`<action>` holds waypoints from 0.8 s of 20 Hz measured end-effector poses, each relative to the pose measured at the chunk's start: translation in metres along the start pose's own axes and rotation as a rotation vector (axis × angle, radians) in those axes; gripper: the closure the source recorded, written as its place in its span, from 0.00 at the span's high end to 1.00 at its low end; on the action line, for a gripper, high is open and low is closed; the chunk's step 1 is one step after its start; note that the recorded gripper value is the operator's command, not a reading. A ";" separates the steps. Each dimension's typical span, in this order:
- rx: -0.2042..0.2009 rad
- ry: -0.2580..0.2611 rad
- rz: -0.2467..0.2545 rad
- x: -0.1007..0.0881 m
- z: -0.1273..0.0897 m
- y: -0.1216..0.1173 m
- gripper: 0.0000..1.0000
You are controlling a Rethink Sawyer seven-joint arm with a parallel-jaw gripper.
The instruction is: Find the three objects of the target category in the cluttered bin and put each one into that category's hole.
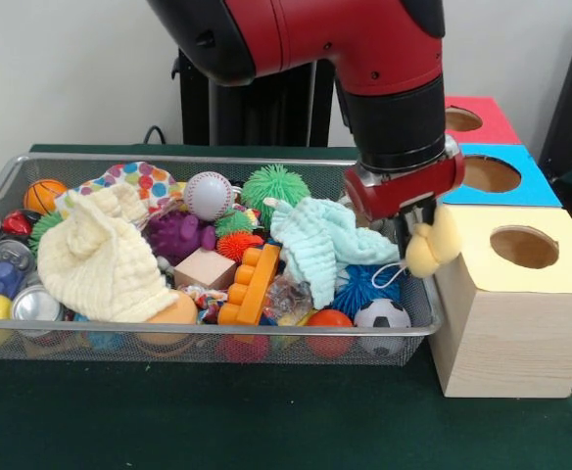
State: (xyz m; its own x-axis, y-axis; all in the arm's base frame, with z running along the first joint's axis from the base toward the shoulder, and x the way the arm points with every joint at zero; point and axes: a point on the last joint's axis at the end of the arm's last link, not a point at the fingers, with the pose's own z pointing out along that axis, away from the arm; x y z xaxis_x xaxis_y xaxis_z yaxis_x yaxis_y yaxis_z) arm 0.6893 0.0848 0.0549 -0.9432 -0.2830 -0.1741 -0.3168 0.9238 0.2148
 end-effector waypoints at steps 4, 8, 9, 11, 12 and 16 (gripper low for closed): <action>-0.003 -0.003 0.010 -0.005 -0.010 0.002 0.00; -0.001 0.017 0.020 -0.010 -0.025 0.003 0.00; 0.000 0.027 0.022 -0.010 -0.030 0.003 0.00; 0.001 0.038 0.025 -0.011 -0.035 0.004 0.00; 0.001 0.052 0.029 -0.011 -0.040 0.004 0.00; 0.001 0.073 0.036 -0.012 -0.050 0.004 0.00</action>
State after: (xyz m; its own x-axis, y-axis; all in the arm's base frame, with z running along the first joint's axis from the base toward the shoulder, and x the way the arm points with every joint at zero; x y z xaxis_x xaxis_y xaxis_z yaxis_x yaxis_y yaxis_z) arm 0.6946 0.0795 0.1058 -0.9587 -0.2678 -0.0957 -0.2827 0.9340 0.2185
